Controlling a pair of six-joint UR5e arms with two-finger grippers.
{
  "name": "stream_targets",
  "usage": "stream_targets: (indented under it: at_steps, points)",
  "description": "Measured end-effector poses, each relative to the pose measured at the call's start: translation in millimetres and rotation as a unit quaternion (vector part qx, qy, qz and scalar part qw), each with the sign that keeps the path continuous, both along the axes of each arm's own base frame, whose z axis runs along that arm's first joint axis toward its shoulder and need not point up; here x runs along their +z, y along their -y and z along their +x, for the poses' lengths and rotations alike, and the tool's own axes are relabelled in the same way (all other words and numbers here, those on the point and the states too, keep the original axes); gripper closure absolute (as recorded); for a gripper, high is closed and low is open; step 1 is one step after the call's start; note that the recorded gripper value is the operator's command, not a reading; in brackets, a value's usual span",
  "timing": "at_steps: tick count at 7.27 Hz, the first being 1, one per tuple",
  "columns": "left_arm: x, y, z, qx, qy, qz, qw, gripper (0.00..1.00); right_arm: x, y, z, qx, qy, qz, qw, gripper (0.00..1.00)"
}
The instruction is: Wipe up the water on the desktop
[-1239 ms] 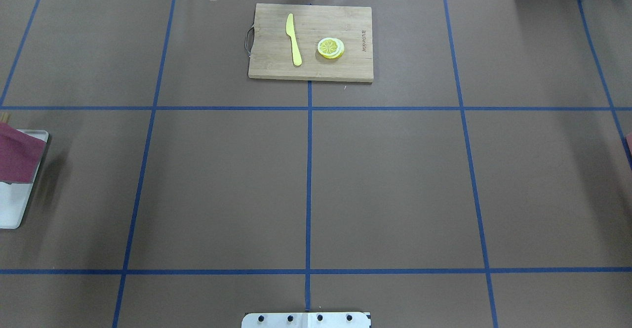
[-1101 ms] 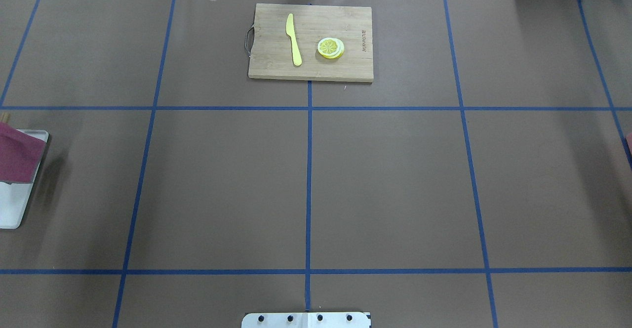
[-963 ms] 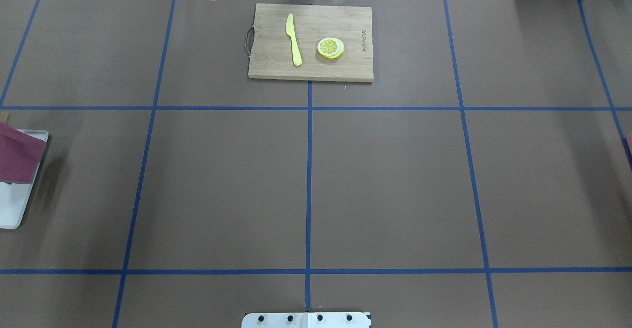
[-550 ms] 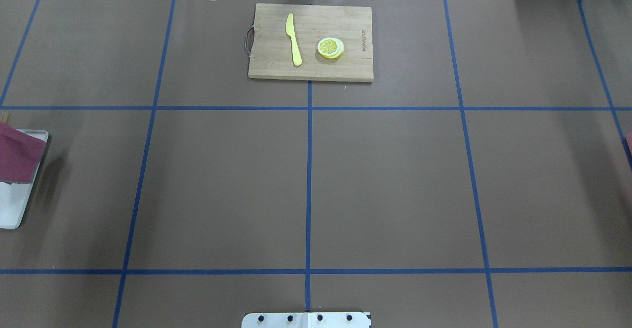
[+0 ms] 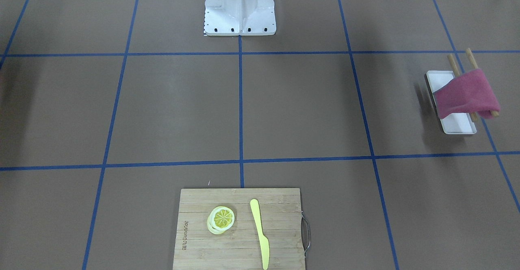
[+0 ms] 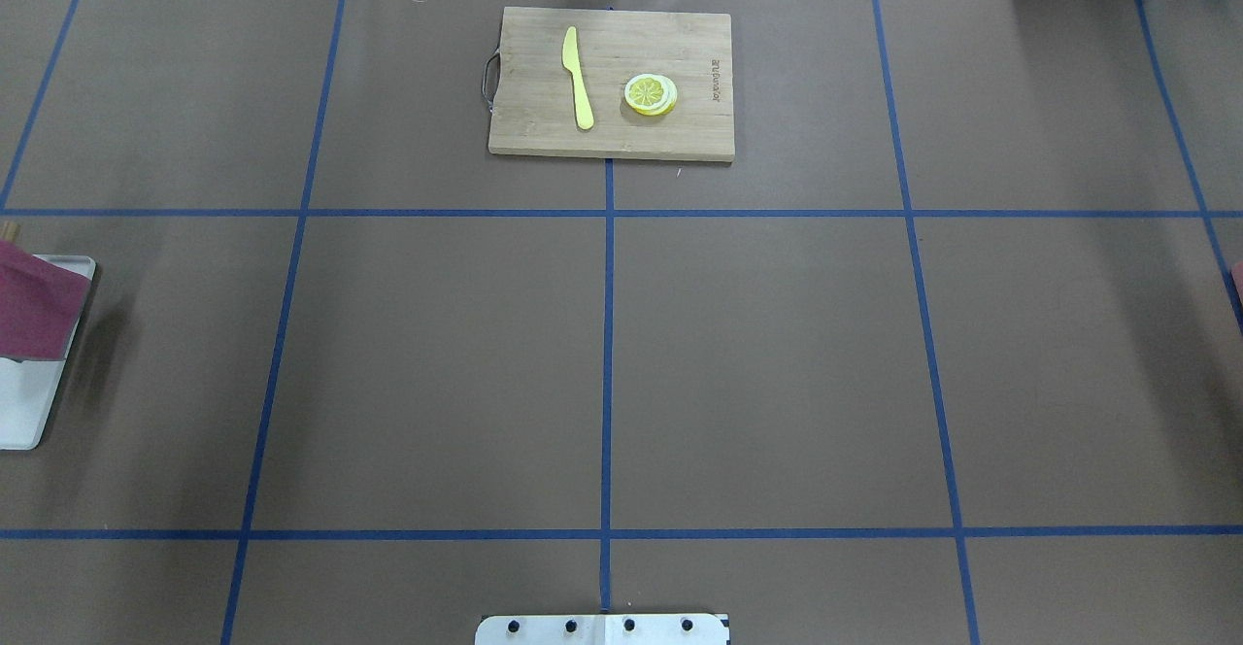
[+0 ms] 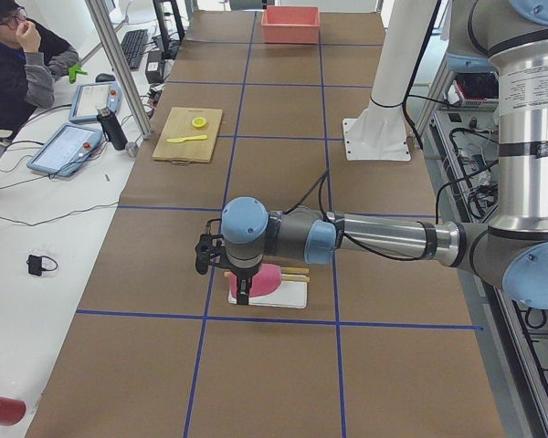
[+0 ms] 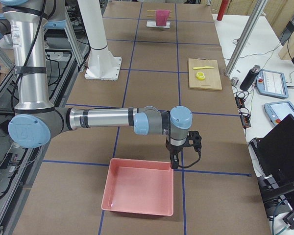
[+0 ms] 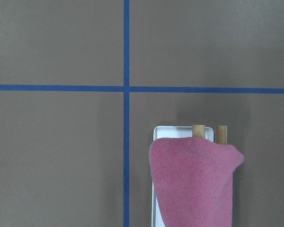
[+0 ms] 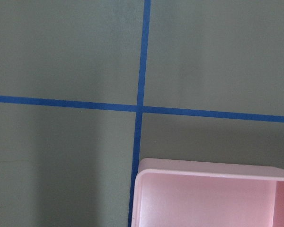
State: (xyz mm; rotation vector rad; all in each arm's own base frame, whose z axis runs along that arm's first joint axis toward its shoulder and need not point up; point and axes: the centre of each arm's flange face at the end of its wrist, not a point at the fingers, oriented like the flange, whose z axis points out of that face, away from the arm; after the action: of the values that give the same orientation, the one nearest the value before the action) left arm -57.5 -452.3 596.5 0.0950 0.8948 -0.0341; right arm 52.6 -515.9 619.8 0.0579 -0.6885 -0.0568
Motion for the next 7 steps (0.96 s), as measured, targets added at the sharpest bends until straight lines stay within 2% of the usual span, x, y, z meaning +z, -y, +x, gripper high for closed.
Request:
stream_targets:
  at_steps: [2,4,7]
  points:
    - [-5,3,1,0.0,-0.002,0.006,1.0,0.02,-27,14,2,0.003,-0.012,0.027,0.9996,0.0]
    - [-20,9,0,-0.001,-0.002,0.023,0.9997,0.02,-46,15,1,0.004,-0.006,0.044,0.999,0.0]
    - [-28,7,-5,-0.005,-0.002,0.102,0.9947,0.02,-55,15,1,0.001,-0.001,0.054,0.9985,0.0]
